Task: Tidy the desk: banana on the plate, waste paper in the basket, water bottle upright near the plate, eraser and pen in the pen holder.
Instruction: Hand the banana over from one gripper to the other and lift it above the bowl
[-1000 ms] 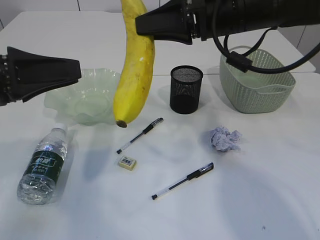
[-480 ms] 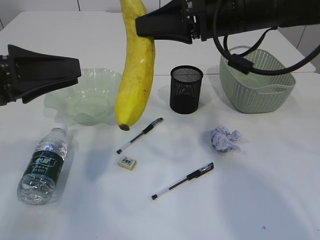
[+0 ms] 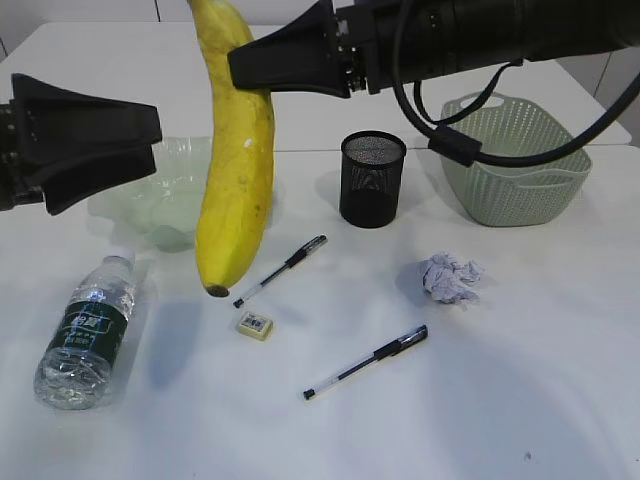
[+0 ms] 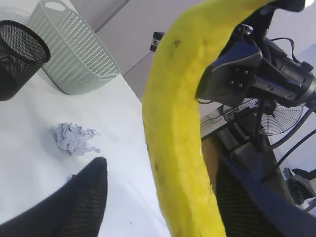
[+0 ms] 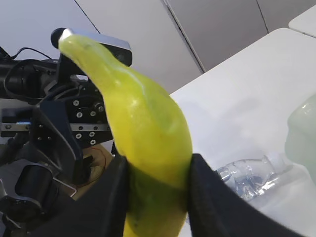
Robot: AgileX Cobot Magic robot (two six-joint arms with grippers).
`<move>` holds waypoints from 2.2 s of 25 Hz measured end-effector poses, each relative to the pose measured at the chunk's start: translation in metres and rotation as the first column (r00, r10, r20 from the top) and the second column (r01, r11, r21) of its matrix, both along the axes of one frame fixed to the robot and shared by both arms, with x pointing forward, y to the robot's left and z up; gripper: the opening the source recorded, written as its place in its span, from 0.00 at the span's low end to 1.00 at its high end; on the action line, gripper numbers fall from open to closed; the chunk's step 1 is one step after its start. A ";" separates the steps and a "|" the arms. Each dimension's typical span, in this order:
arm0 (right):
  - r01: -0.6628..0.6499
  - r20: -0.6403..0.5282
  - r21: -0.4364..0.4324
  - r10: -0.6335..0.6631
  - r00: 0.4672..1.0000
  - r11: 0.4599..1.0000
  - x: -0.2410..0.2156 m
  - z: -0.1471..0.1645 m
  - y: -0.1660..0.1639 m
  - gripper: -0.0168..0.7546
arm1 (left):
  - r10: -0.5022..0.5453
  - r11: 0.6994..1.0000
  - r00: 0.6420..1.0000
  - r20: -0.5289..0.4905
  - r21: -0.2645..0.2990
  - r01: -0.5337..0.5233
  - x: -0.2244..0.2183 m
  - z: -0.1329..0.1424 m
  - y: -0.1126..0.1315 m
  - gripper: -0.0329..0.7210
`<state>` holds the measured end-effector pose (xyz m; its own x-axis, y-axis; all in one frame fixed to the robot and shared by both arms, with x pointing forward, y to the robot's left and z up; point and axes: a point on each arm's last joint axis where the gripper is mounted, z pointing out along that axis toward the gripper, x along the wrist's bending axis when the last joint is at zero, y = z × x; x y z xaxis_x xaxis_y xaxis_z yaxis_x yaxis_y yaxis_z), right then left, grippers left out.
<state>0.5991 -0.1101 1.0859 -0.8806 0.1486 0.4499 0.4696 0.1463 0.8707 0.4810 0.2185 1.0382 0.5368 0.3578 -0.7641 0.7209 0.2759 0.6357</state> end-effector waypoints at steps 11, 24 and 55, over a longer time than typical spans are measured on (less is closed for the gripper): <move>-0.016 -0.006 0.033 0.016 1.000 0.999 -0.004 0.003 0.010 0.33 | -0.099 0.994 0.992 -0.076 -0.047 0.096 -0.010 0.001 -0.024 0.70; -0.069 -0.002 0.042 0.069 0.998 0.997 -0.016 0.005 0.030 0.33 | -0.139 0.990 0.984 -0.113 -0.048 0.134 -0.014 0.001 -0.037 0.70; -0.056 -0.060 0.074 0.061 0.996 0.996 -0.017 0.007 0.033 0.33 | -0.132 0.990 0.979 -0.154 -0.078 0.122 -0.011 -0.001 -0.037 0.43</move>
